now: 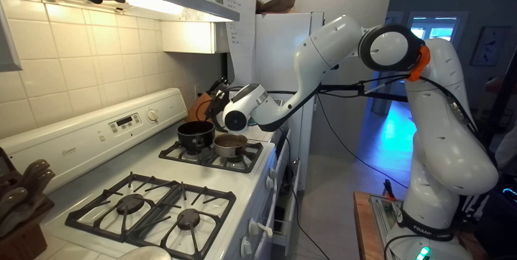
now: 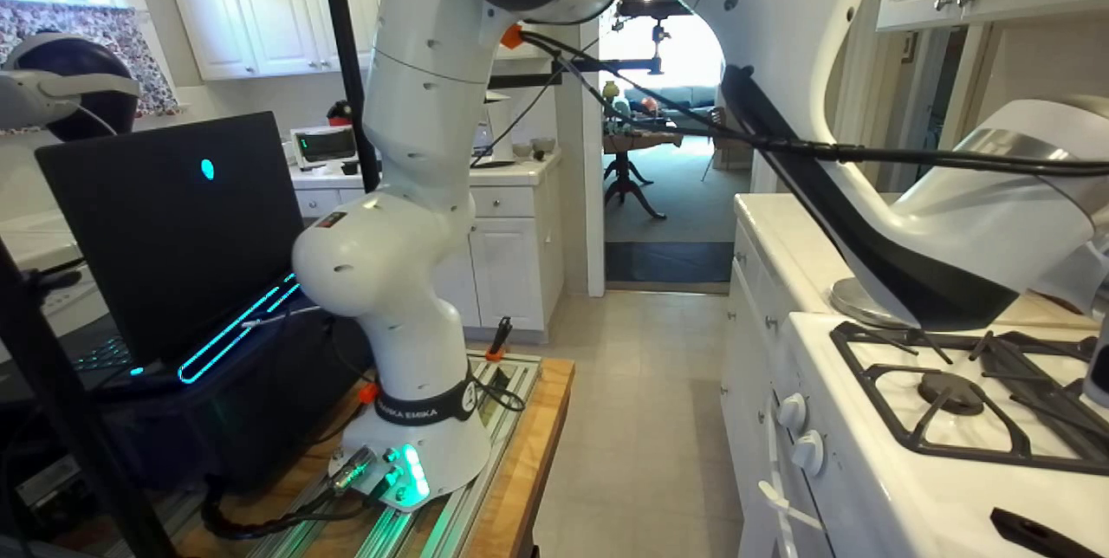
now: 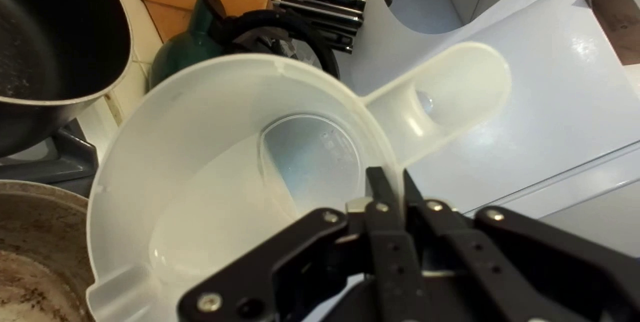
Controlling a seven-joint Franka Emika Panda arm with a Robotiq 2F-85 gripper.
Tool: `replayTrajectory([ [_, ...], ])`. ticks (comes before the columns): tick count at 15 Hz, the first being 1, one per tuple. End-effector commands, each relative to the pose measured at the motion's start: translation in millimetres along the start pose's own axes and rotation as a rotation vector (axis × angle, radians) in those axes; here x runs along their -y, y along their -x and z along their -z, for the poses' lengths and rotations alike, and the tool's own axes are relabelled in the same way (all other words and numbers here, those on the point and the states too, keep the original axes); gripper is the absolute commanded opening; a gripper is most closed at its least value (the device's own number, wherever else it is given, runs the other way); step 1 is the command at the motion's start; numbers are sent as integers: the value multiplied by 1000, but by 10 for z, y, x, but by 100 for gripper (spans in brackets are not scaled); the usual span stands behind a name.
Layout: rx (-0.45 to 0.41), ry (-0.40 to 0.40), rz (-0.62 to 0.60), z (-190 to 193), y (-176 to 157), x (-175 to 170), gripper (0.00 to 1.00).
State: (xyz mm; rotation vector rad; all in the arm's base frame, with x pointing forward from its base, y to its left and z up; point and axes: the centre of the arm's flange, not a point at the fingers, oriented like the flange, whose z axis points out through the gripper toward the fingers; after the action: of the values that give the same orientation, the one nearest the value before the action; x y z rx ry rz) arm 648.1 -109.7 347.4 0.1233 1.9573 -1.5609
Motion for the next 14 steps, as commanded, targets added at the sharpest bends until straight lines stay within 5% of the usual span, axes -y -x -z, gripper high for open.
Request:
replayTrajectory([
  [1, 61, -62, 29, 39, 1, 134, 1],
  [14, 109, -110, 62, 84, -27, 121, 1],
])
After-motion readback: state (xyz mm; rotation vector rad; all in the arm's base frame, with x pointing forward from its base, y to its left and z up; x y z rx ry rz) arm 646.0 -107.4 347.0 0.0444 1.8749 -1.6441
